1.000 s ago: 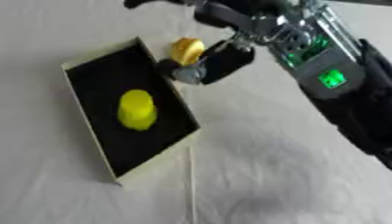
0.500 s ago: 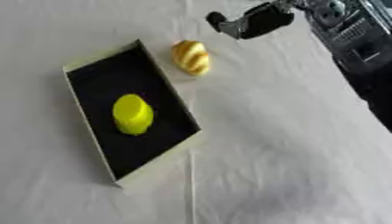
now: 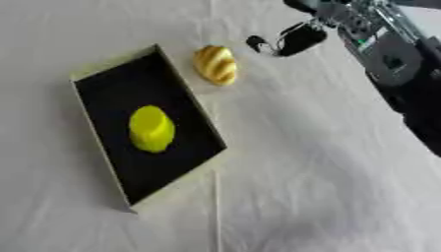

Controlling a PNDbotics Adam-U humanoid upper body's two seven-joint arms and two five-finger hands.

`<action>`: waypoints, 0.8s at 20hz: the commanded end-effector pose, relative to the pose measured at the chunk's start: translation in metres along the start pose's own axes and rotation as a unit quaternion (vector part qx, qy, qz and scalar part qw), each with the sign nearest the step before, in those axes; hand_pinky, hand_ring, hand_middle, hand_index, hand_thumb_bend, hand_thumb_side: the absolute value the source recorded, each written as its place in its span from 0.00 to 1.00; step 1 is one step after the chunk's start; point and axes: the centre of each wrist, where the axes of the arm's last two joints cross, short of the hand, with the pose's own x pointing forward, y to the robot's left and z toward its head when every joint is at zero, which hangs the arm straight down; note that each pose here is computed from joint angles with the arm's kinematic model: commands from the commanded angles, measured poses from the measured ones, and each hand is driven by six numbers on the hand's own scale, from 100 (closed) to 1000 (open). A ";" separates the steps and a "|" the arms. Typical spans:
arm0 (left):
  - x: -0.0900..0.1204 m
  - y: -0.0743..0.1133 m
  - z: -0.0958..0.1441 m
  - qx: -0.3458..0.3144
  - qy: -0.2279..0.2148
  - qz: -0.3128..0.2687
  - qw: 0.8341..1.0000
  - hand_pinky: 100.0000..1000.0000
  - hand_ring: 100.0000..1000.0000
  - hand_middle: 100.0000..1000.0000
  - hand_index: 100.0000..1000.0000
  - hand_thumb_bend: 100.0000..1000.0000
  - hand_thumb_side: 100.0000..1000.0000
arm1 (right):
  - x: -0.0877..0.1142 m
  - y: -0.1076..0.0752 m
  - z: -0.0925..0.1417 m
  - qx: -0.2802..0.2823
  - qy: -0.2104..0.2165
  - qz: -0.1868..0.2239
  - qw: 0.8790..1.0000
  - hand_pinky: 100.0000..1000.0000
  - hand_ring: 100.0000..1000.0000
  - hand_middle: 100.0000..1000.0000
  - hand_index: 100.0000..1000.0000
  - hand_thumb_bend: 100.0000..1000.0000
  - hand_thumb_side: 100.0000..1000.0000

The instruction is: Pick up objects on the table and place them in the box.

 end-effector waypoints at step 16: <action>0.005 -0.003 -0.006 -0.008 -0.011 0.010 1.000 0.87 0.82 0.79 0.89 0.00 0.62 | -0.008 -0.001 -0.011 0.018 -0.015 -0.037 0.999 0.88 0.91 0.82 0.90 0.12 0.33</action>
